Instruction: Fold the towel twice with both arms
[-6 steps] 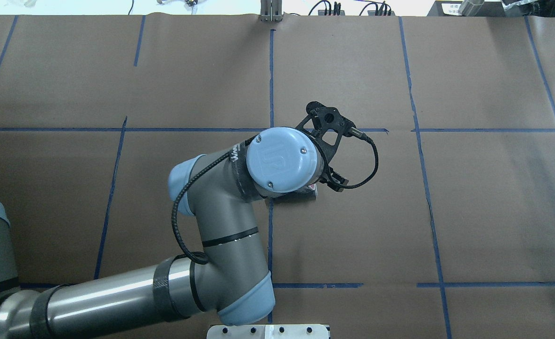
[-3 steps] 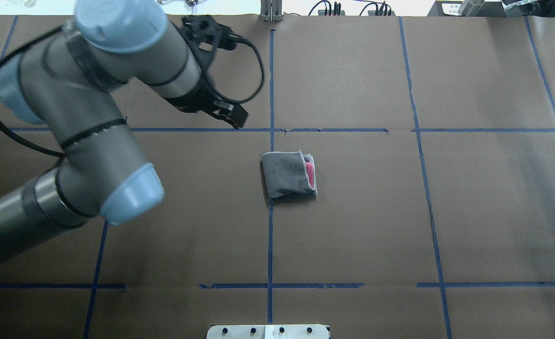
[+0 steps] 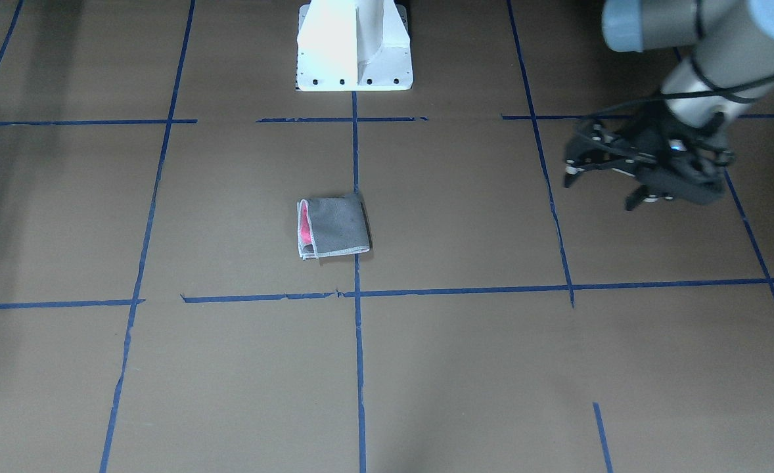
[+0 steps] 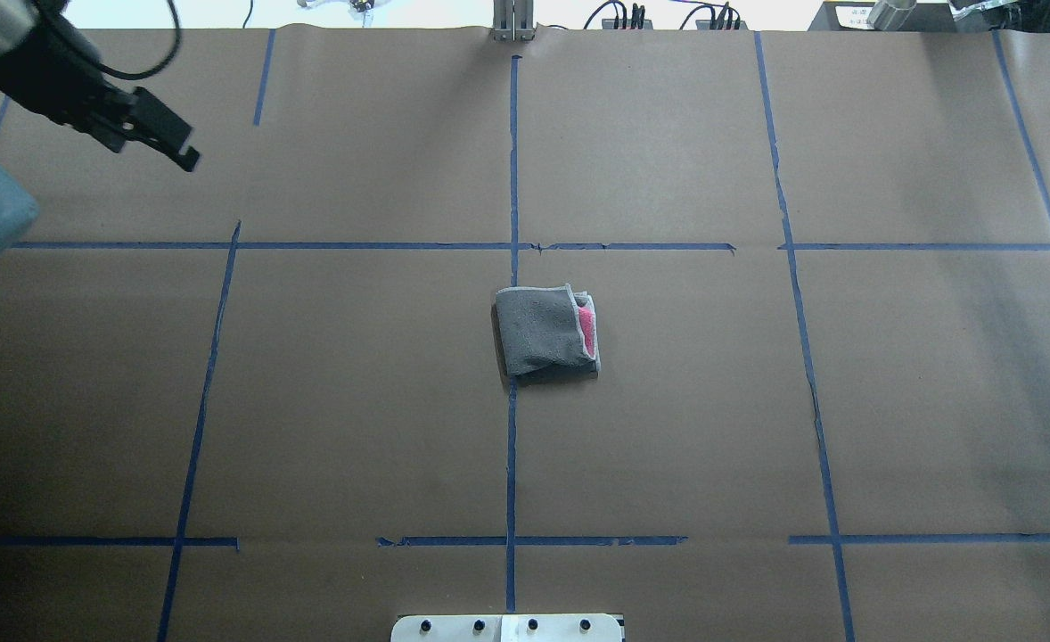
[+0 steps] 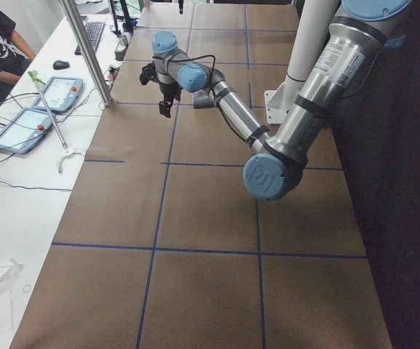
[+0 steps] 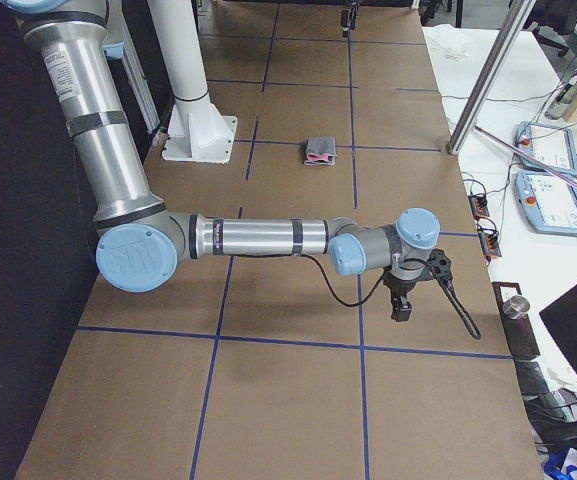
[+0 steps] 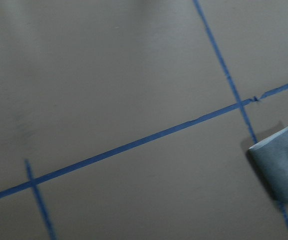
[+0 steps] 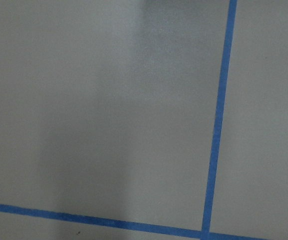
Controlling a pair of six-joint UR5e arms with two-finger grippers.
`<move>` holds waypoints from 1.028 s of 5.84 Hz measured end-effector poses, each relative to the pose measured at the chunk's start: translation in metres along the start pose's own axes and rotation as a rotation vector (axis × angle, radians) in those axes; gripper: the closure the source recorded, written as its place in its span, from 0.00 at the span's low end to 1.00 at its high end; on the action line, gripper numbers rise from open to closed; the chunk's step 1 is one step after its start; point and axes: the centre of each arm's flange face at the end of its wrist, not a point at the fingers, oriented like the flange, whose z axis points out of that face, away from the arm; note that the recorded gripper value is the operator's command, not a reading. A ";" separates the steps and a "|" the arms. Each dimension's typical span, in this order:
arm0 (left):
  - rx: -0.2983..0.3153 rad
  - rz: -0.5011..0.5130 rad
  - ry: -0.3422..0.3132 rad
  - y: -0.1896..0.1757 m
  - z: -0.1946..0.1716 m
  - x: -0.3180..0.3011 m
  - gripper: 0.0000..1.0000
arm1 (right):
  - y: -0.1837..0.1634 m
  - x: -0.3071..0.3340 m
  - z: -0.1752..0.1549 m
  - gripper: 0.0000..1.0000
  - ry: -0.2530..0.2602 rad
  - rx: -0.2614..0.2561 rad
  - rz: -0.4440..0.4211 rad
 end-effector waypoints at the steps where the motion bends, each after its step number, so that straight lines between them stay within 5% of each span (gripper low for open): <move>1: -0.043 -0.009 -0.034 0.009 -0.010 -0.080 0.00 | 0.000 0.000 0.000 0.00 -0.003 -0.004 0.003; 3: -0.112 -0.037 -0.068 0.035 -0.019 -0.246 0.00 | -0.002 -0.001 -0.005 0.00 -0.011 -0.020 0.023; 6: -0.116 -0.088 -0.070 0.079 0.003 -0.371 0.00 | 0.017 0.027 -0.038 0.00 -0.052 -0.049 0.064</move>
